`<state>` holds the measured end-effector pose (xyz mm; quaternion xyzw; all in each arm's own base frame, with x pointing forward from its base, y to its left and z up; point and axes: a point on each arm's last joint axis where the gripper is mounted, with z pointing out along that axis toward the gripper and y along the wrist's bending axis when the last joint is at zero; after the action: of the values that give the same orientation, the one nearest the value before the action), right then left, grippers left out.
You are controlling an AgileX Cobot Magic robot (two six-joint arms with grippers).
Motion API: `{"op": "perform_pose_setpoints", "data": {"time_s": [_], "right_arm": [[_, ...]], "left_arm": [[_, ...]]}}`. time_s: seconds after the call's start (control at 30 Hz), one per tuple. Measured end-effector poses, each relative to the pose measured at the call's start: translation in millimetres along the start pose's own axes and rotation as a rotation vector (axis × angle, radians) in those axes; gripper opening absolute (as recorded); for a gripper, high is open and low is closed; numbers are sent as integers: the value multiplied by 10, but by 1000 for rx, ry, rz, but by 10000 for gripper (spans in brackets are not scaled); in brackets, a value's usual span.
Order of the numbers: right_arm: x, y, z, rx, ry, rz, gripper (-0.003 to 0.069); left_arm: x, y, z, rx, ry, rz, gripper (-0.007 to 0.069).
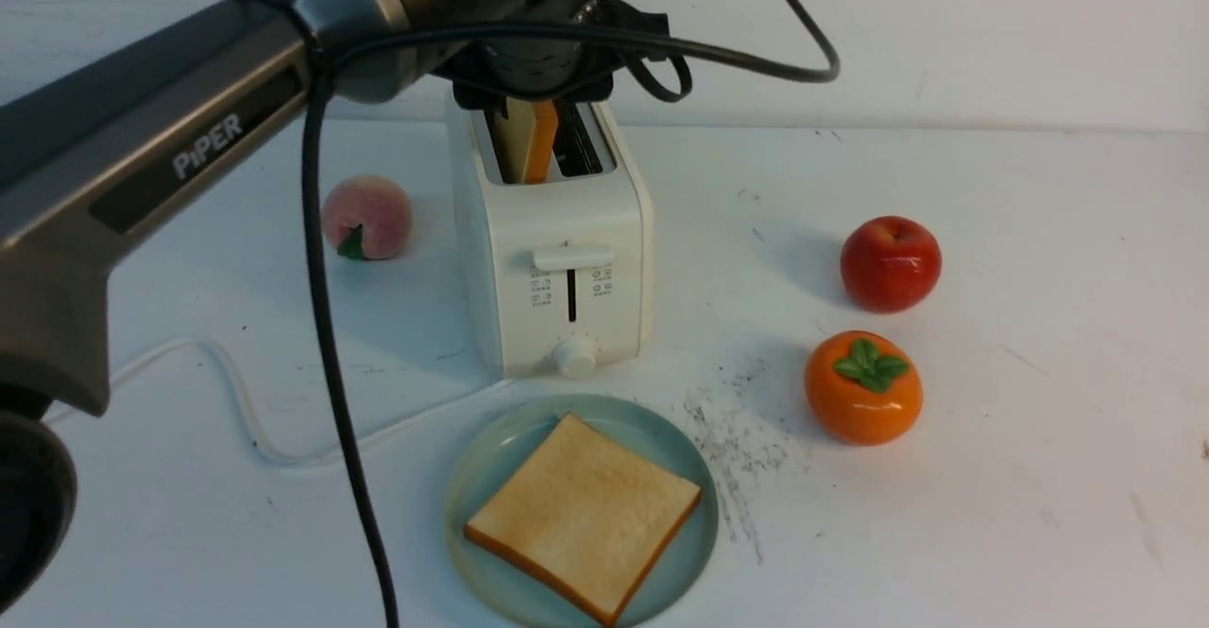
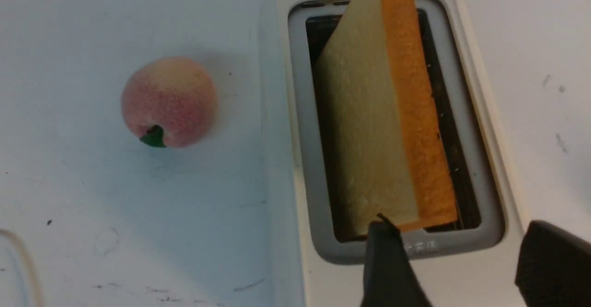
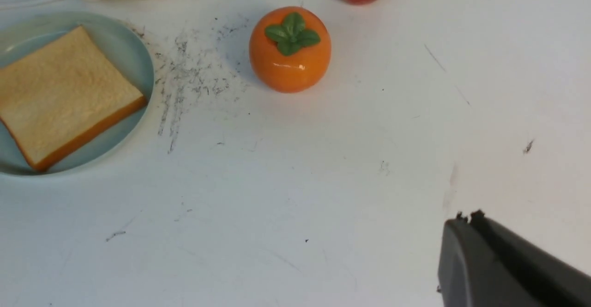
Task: Take toasted bread from bread machine on white table place on plate.
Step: 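Reach for a toast slice standing in the toaster with the left gripper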
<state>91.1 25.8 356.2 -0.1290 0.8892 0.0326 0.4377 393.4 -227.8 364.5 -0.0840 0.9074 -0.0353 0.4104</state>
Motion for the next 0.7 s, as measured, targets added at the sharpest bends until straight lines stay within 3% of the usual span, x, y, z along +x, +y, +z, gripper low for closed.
{"op": "perform_pose_setpoints", "data": {"time_s": [0.27,0.7], "right_arm": [[-14,4,0,-4,-16,1,-9],[-26,6,0,-7,-29,1,-5]], "left_arm": [[41,-25,204,-51,-43,66,401],[180,-118,570,-62,-70,146,303]]}}
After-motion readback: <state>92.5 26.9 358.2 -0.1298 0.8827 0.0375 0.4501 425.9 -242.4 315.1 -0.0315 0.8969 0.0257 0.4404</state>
